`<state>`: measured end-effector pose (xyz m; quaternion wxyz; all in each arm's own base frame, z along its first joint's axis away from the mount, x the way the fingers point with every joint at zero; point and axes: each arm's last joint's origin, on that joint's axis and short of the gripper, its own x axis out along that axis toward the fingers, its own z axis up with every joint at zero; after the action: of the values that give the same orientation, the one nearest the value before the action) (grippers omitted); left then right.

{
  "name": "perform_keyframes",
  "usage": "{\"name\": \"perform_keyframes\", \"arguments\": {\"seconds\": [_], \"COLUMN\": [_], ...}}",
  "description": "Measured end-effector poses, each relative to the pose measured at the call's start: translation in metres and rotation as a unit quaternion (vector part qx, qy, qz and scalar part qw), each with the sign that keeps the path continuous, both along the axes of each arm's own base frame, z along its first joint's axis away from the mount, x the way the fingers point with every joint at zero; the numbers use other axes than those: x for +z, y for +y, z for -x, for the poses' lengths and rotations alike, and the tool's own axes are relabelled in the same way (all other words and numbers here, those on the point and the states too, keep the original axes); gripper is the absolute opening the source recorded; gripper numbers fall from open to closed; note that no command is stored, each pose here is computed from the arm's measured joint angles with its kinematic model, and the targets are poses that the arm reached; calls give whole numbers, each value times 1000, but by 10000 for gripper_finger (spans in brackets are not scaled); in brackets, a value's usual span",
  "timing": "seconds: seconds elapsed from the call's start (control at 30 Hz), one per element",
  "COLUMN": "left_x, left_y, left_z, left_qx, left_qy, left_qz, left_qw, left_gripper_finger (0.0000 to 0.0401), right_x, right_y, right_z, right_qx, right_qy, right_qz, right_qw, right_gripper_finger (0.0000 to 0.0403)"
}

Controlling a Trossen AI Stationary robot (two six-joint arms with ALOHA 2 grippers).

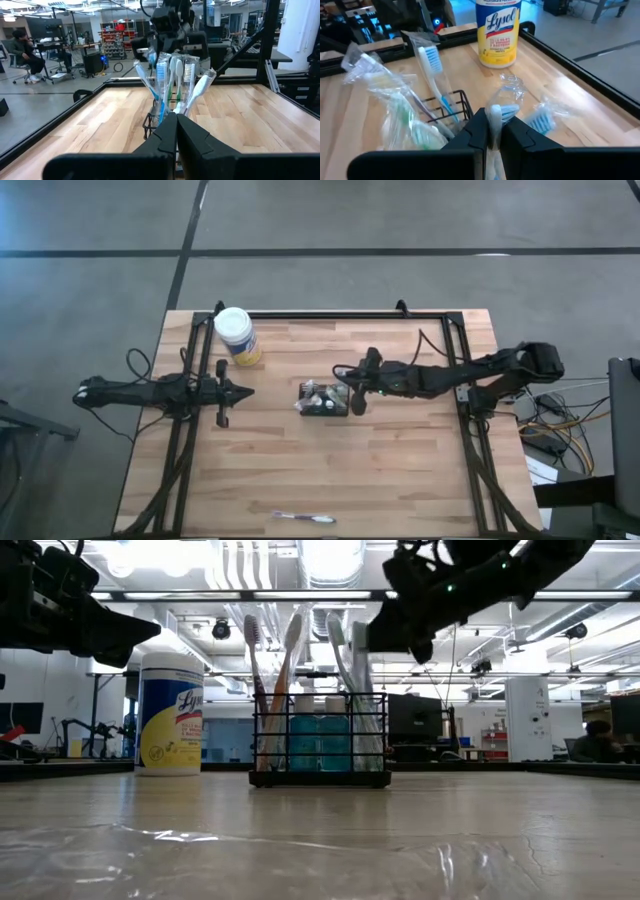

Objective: Pick & Place toothbrushing station
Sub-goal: Put the blue toothbrush into the wire organizer, then put the purple toothbrush into the wire organizer

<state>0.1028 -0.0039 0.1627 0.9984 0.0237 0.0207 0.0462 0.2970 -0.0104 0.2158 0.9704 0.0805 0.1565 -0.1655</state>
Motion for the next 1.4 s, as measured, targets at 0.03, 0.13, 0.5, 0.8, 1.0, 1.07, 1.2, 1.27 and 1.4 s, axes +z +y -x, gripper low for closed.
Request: {"name": "perform_keyframes", "arguments": {"seconds": [0.03, 0.13, 0.5, 0.8, 1.0, 1.07, 1.2, 1.27, 1.4], "left_x": [0, 0, 0, 0, 0, 0, 0, 0, 0], "left_y": [0, 0, 0, 0, 0, 0, 0, 0, 0], "left_z": [0, 0, 0, 0, 0, 0, 0, 0, 0], "left_qx": [0, 0, 0, 0, -1, -1, -1, -1, -1], "left_qy": [0, 0, 0, -1, 0, 0, 2, 2, 2], "left_qz": [0, 0, 1, 9, 8, 3, -9, -10, -5], "left_qw": [1000, 1000, 1000, 1000, 1000, 1000, 1000, 1000, 1000], "left_gripper_finger": [12, 12, 12, 12, 12, 12, 12, 12, 12], "right_x": [-3, -9, -7, -1, 8, 15, 31, 42, 65], "right_y": [0, -1, 1, 2, 2, 2, 2, 2, 8], "right_z": [-2, -7, -4, -1, 4, 8, 18, 26, 46], "right_qx": [-1, -8, 7, 19, 25, 27, 33, 34, 57], "right_qy": [1, 0, 4, -4, -18, -22, -41, -53, -82], "right_qz": [1, 4, -9, -25, -27, -22, -6, -1, 47], "right_qw": [1000, 1000, 1000, 1000, 999, 999, 999, 998, 994], "right_gripper_finger": [23, 23, 62, 146, 205, 220, 241, 248, 248]}}
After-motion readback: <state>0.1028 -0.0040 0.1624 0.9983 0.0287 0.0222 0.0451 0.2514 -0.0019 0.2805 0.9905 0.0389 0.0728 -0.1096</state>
